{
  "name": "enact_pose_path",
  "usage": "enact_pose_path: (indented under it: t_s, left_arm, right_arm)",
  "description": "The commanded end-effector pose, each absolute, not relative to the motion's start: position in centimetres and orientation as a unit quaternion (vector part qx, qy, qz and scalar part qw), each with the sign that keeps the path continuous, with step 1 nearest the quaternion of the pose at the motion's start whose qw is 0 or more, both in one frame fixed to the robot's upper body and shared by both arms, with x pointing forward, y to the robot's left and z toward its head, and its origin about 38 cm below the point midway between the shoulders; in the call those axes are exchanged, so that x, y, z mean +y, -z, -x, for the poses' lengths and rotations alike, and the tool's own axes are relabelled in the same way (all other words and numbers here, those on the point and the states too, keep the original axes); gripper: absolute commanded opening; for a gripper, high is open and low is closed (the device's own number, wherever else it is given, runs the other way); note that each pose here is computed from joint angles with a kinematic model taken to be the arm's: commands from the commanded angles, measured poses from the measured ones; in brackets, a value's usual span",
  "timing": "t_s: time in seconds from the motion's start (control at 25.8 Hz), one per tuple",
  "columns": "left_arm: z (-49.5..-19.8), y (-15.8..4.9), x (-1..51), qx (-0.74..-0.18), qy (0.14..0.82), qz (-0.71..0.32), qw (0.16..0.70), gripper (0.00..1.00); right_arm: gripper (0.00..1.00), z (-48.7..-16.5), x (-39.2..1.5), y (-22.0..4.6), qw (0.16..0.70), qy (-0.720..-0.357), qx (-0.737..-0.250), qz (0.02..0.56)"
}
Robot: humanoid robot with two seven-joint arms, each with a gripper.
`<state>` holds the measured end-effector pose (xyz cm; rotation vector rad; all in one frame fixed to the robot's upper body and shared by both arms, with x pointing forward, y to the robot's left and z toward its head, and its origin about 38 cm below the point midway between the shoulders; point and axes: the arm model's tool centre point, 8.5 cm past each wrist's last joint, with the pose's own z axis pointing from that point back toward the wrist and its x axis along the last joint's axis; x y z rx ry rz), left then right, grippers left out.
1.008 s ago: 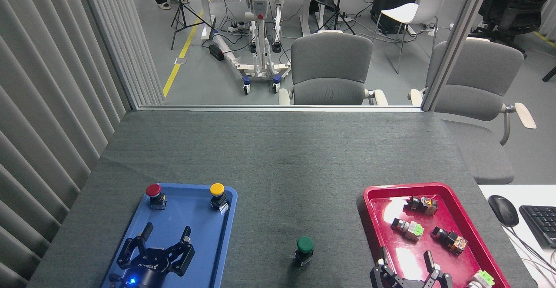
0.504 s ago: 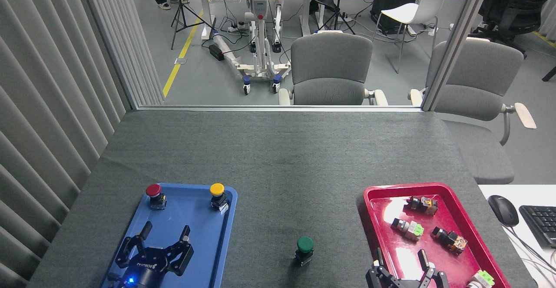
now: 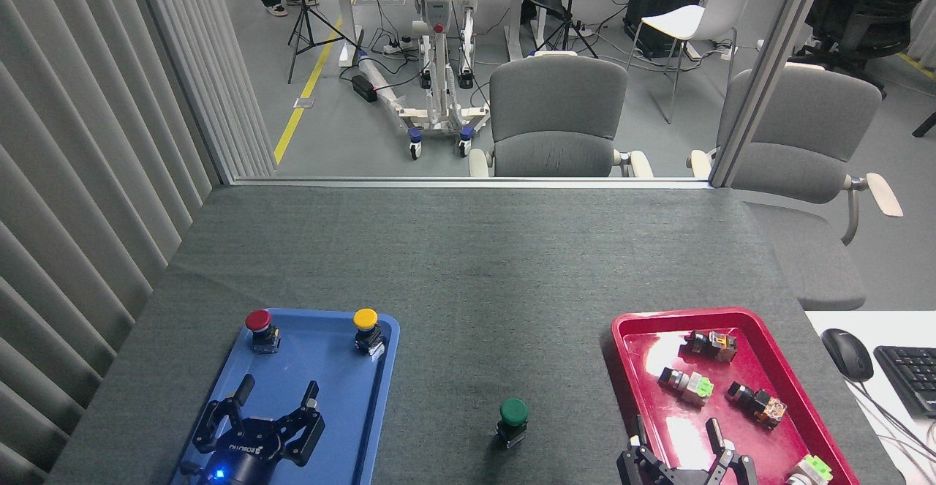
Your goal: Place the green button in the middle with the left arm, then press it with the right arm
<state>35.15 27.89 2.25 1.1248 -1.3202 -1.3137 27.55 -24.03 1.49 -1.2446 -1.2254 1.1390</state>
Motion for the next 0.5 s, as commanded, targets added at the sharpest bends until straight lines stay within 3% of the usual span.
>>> enact_pose_path:
  t_s: [0.0, 0.27, 0.47]
  left_arm:
    - [-35.21, -2.28, 26.64, -0.549, 0.546, -0.447, 0.449, 1.00]
    - [-35.25, -2.22, 26.22, -0.549, 0.547, -0.446, 0.448, 1.00]
    - [-35.19, -2.81, 27.13, -0.546, 0.511, -0.472, 0.467, 1.00]
  right_arm:
    - [0.99, -27.49, -24.06, -1.39, 0.506, -0.473, -0.505, 0.515]
    - [0.99, -27.47, -24.04, -1.28, 0.508, -0.472, -0.505, 0.514]
    - [0.99, -27.48, -23.99, -1.33, 0.508, -0.472, -0.505, 0.514]
